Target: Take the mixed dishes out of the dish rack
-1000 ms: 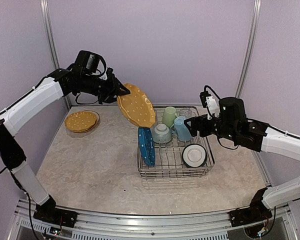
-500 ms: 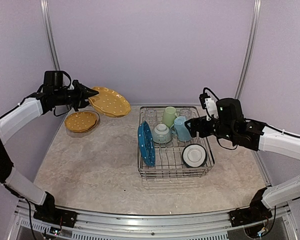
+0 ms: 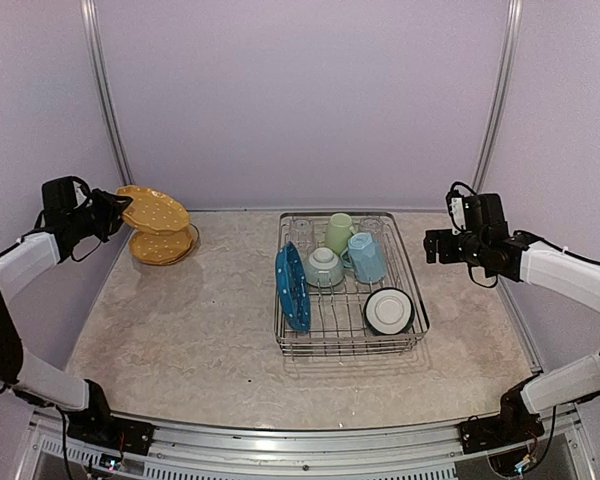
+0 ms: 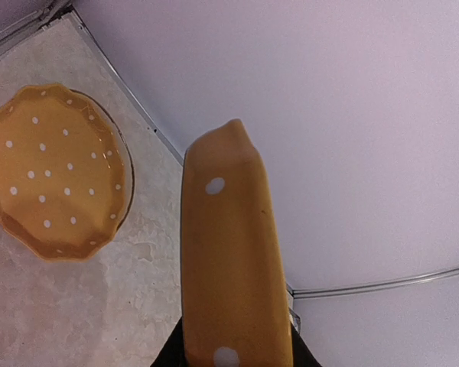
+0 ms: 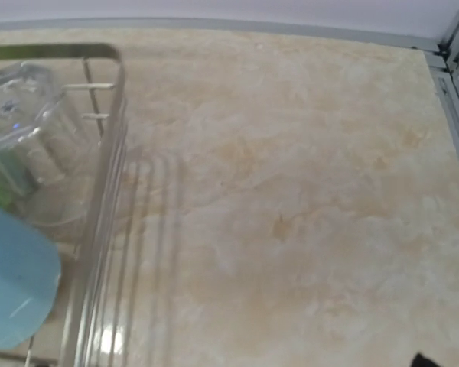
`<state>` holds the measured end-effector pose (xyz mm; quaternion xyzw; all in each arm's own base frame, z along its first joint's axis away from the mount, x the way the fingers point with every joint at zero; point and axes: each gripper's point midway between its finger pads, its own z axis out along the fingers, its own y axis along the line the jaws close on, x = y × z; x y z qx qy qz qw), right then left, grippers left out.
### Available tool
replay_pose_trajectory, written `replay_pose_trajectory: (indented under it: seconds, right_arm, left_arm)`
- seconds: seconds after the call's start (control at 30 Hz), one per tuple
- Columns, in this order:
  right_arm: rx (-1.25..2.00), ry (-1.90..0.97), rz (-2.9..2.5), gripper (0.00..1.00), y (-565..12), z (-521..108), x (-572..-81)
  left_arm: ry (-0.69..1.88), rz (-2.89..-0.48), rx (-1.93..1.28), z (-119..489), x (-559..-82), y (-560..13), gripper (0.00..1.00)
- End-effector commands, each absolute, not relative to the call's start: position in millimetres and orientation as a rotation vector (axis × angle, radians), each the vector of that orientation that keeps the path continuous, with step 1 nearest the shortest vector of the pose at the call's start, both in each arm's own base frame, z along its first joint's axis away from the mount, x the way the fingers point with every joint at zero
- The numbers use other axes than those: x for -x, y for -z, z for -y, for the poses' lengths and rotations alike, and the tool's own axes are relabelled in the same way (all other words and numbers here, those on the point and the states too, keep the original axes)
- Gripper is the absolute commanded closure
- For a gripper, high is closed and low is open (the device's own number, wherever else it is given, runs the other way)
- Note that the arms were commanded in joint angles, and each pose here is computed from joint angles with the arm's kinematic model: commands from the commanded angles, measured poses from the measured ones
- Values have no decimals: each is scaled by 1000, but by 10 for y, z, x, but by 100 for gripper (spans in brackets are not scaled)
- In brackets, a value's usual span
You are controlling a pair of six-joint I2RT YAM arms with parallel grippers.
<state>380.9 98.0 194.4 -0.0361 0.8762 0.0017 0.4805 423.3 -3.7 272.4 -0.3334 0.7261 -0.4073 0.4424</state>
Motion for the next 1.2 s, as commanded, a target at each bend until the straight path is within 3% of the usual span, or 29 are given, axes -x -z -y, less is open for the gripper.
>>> replay_pose_trajectory:
  seconds: [0.0,0.37,0.8,1.17]
  right_arm:
    - [167,-119,-2131,0,-1822,-989,-3906]
    - [236,-231,-2063,0,-1965,-1109,-3893]
    - [233,-292,-2057,0,-1990,-1174,-3856]
    - [213,-319,-2045,0,-2075,-1199,-3876]
  left_arm:
    - [998,-1582,712,-233,-4412,-3134,100]
    - [973,-1506,821,-693,-4899,-2504,100]
    - [963,-1612,916,-772,-5290,-1676,100]
    - [830,-1838,1100,-793,-5203,-1130,62]
